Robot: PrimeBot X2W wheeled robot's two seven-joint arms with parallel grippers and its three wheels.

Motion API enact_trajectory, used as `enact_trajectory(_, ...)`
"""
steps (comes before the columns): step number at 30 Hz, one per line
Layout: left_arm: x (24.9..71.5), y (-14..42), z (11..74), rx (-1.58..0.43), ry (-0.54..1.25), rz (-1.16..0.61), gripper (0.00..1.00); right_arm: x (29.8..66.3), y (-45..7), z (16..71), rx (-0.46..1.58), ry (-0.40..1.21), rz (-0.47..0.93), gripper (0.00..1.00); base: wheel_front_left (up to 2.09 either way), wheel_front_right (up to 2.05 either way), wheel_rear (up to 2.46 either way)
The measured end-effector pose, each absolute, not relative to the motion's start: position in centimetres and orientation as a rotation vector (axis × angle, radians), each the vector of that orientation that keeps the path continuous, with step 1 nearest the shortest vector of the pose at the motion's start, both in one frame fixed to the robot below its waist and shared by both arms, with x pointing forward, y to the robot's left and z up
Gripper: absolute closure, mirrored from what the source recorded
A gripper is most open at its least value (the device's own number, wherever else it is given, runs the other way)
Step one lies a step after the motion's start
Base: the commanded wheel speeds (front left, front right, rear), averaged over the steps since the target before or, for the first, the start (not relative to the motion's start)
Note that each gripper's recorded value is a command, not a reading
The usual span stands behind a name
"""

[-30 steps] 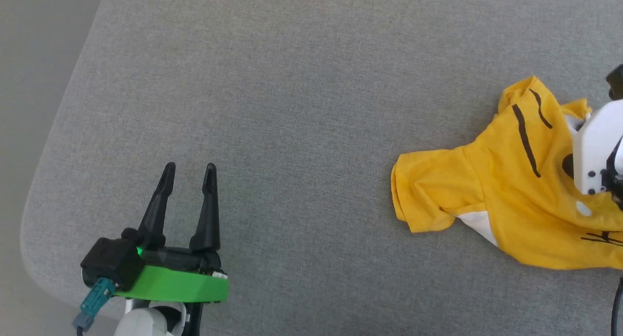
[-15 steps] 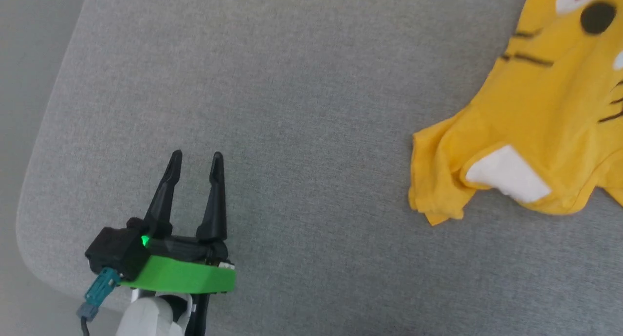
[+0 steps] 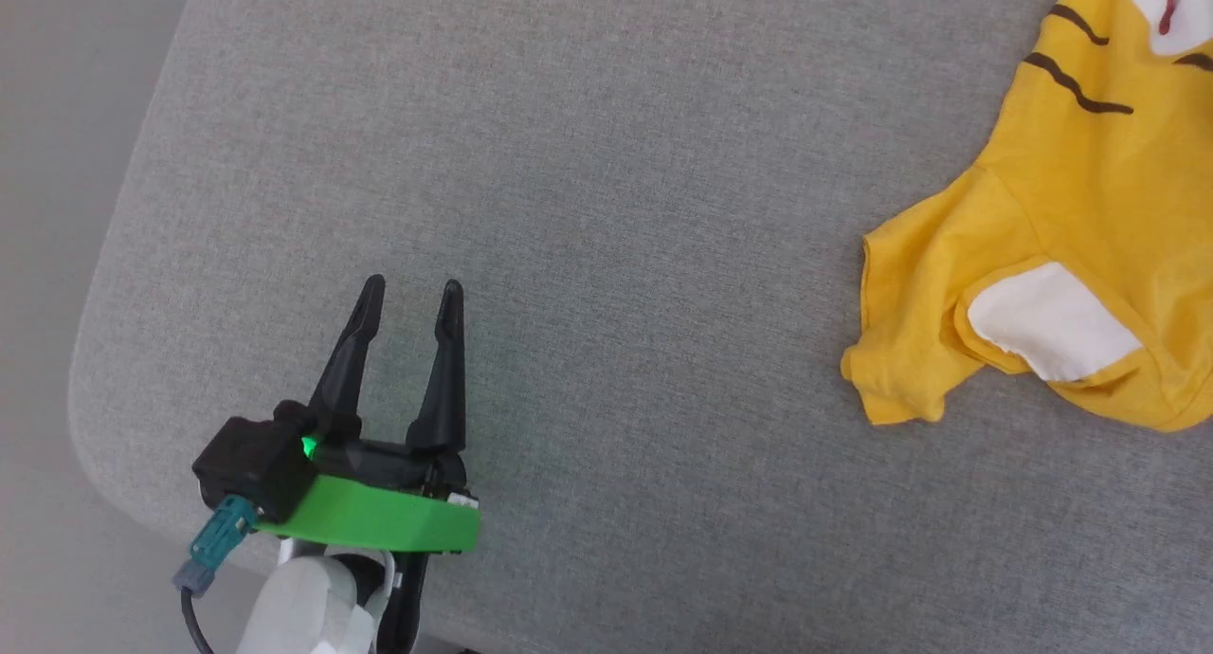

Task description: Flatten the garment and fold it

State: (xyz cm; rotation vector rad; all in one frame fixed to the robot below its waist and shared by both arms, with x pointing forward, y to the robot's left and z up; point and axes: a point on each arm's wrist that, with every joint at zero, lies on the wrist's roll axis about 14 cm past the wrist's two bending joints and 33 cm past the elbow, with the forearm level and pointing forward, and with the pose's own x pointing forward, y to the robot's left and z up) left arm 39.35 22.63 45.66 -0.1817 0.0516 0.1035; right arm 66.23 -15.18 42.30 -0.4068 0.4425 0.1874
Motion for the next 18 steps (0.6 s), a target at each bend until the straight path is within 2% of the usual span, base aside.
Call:
enact_trajectory(8, 38.1, 23.3, 47.3, -0.17, 0.01, 0.118, 0.0, 64.7, -13.9, 47.2, -0.247, 0.28, 0.192, 0.0, 0.0, 0.0, 0.0)
enact_trajectory(15, 35.1, 23.1, 48.5, -0.157, -0.008, 0.115, 0.0, 56.6, -15.3, 52.2, -0.1, 0.111, 0.15, 0.0, 0.0, 0.0, 0.0)
enact_trajectory(18, 34.4, 22.8, 49.2, -0.163, -0.031, 0.104, 0.0, 51.8, -16.3, 53.1, -0.069, 0.067, 0.111, 0.0, 0.0, 0.0, 0.0)
